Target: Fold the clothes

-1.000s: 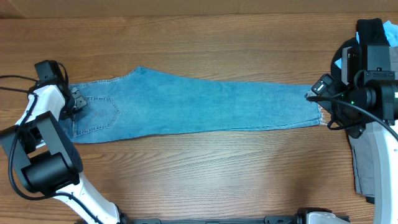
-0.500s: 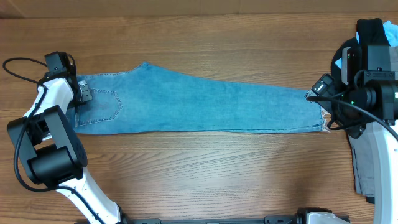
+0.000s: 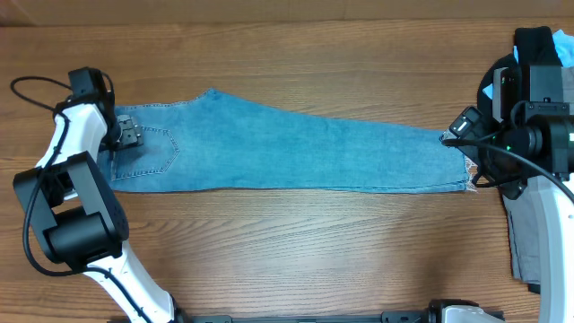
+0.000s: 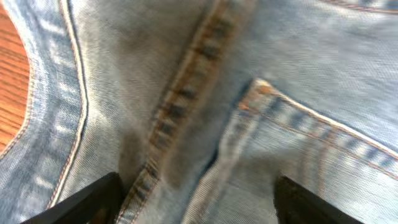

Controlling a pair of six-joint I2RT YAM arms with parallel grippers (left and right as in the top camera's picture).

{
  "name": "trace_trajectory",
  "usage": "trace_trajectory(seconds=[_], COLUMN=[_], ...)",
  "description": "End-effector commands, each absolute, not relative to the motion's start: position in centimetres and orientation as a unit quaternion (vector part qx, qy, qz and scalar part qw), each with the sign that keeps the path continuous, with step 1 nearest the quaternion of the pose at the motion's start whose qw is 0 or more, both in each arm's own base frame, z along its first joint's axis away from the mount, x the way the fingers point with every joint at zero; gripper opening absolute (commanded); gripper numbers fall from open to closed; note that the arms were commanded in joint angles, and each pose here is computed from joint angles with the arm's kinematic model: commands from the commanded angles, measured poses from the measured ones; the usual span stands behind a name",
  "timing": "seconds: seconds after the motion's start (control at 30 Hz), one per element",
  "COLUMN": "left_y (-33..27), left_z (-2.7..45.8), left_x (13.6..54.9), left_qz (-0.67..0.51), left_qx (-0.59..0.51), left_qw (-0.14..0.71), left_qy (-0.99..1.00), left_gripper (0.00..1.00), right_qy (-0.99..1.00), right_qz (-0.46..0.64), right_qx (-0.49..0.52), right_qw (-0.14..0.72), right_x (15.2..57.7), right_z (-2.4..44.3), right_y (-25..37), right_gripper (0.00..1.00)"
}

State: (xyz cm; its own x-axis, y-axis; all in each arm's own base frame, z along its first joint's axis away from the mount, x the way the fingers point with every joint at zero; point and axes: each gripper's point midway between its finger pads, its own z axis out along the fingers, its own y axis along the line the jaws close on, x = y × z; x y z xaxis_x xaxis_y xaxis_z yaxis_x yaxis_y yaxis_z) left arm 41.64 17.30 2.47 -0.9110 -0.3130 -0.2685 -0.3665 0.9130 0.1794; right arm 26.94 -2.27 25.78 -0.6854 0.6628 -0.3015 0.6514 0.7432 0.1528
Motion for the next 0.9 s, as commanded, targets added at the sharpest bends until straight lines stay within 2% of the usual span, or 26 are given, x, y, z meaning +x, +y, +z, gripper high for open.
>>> trace_trajectory(seconds=[0.0,0.13,0.33,0.5,0.53,0.63,0.77,0.87], left_y=[16.2,15.1,11.7,6.9,4.5,1.7,0.7,0.3], left_z=[9.1,13.7,20.6,23.0,22.9,23.3,24.3,27.1], left_x=[43.5,42.7,40.6,39.7,39.0,37.7,36.0,34.6], left_qz=[0.101,0.093,0.020,-0.103,-0.165,-0.243,-0.259,-0.253], left_qx=[-0.192,-0.202,-0.201,-0.165,-0.152,-0.139,-0.138,-0.124], left_qw=[0.180,0.208,0.265,0.277,0.254,0.222,0.212,0.250], left_qy=[0.959,0.953,0.943,0.941,0.941,0.934,0.932,0.926], left_gripper=[1.00,1.00,1.00,1.00,1.00,1.00,1.00,1.00], right_qy=[0.916,0.916,0.919,0.920,0.919,0.919,0.917,0.915], right_qz=[0.017,0.017,0.051,0.054,0.054,0.099,0.135,0.138], right_qx=[0.360,0.360,0.354,0.353,0.354,0.348,0.338,0.336], right_qw=[0.175,0.175,0.164,0.163,0.163,0.158,0.161,0.172], right_x=[27.0,27.0,27.0,27.0,27.0,27.5,28.2,28.8], right_z=[25.9,25.9,25.9,25.9,25.9,26.1,26.5,26.8], right_y=[-2.4,-2.4,-1.1,-1.0,-1.0,0.5,1.6,1.6], right_gripper=[1.00,1.00,1.00,1.00,1.00,1.00,1.00,1.00])
